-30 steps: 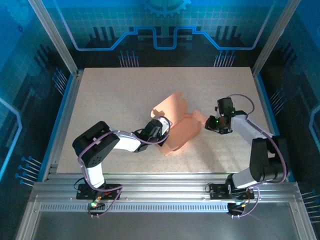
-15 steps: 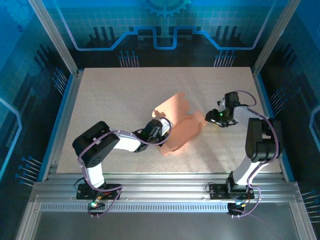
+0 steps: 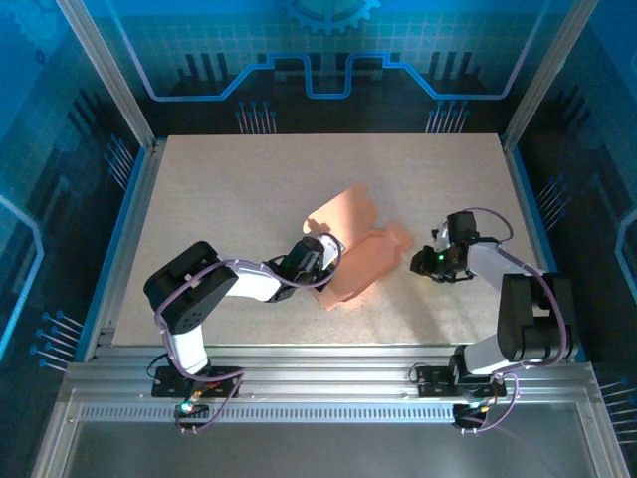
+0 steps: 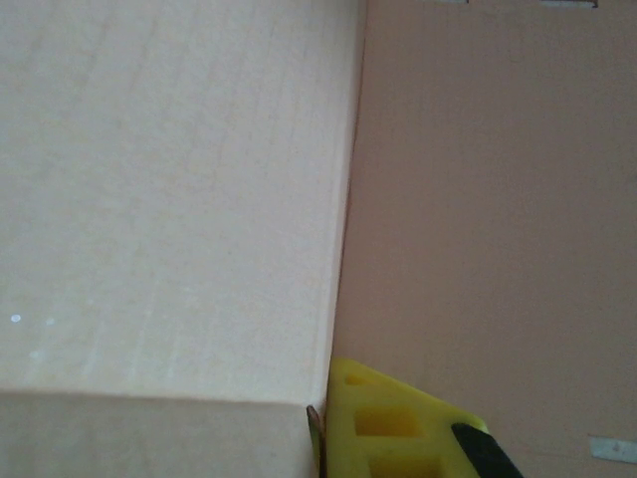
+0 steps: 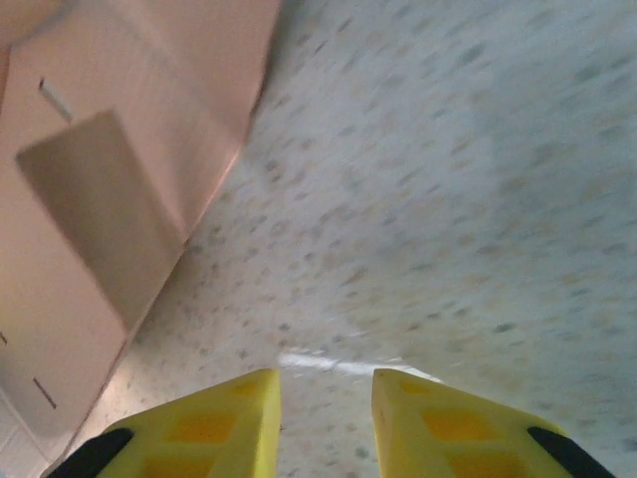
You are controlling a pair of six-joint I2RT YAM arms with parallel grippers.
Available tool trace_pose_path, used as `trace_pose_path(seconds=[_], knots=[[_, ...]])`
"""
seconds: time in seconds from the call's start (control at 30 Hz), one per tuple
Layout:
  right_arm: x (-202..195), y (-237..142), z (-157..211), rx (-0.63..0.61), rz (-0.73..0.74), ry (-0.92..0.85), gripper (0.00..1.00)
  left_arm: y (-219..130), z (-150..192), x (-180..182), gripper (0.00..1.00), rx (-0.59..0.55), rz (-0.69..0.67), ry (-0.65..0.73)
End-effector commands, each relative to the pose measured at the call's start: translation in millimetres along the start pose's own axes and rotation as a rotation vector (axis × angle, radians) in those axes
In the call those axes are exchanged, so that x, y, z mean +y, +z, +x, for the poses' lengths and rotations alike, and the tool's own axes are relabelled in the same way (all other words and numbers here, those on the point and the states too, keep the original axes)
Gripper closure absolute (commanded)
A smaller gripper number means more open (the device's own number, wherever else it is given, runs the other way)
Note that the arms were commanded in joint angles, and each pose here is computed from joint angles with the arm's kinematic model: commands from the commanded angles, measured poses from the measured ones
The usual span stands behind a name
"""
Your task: Fold the paper box
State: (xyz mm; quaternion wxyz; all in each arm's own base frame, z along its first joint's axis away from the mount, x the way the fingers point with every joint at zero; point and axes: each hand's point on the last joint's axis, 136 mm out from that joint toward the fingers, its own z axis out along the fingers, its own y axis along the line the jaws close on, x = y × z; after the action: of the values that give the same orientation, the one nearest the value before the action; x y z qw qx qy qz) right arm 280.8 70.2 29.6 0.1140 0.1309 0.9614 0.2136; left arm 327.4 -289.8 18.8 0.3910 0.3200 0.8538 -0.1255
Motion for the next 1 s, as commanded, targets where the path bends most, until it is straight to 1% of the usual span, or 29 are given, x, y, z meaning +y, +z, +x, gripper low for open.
trace_pose_path(seconds=[0.0,0.1,0.13,0.23,0.37,0.47,0.57,0.7,0.77,0.8,0.9,0.97], knots=[[35.1,5.4,11.6,0.033,-0.047,-0.046,0.72,0.8,35.8,-7.1,0.94,0.139,0.037,0.028],[63.7,12.6,9.7,0.025,-0.062,-0.113,0.82,2.3,35.8,-8.7,0.94,0.140,0.043,0.027],[70.1,15.4,8.1,0.025,-0.061,-0.128,0.83,2.8,34.6,-9.1,0.94,0.137,0.045,0.025],[83.2,24.6,5.6,0.040,-0.071,-0.156,0.84,2.7,33.8,-10.7,0.94,0.133,0.053,0.020],[86.6,31.2,-1.3,0.033,-0.061,-0.173,0.83,2.0,36.5,-9.2,0.94,0.139,0.047,0.021],[85.7,26.7,-6.3,0.016,-0.039,-0.200,0.78,0.9,37.7,-8.3,0.94,0.141,0.043,0.022],[80.0,7.1,-17.2,-0.057,-0.002,-0.234,0.62,-0.6,37.8,-7.4,0.94,0.140,0.040,0.023],[65.2,-18.2,-37.5,-0.131,-0.001,-0.220,0.50,-0.9,37.9,-7.0,0.94,0.139,0.038,0.024],[54.7,-27.4,-50.3,-0.149,0.001,-0.209,0.47,-1.0,37.5,-7.3,0.94,0.137,0.038,0.024],[52.3,-33.6,-62.7,-0.169,0.000,-0.217,0.44,-0.7,37.5,-7.2,0.94,0.137,0.039,0.022],[37.8,-35.3,-87.8,-0.179,0.012,-0.214,0.44,0.3,37.1,-8.3,0.94,0.134,0.044,0.018],[34.1,-30.7,-103.7,-0.163,-0.004,-0.230,0.45,1.0,36.9,-8.6,0.94,0.134,0.046,0.016]])
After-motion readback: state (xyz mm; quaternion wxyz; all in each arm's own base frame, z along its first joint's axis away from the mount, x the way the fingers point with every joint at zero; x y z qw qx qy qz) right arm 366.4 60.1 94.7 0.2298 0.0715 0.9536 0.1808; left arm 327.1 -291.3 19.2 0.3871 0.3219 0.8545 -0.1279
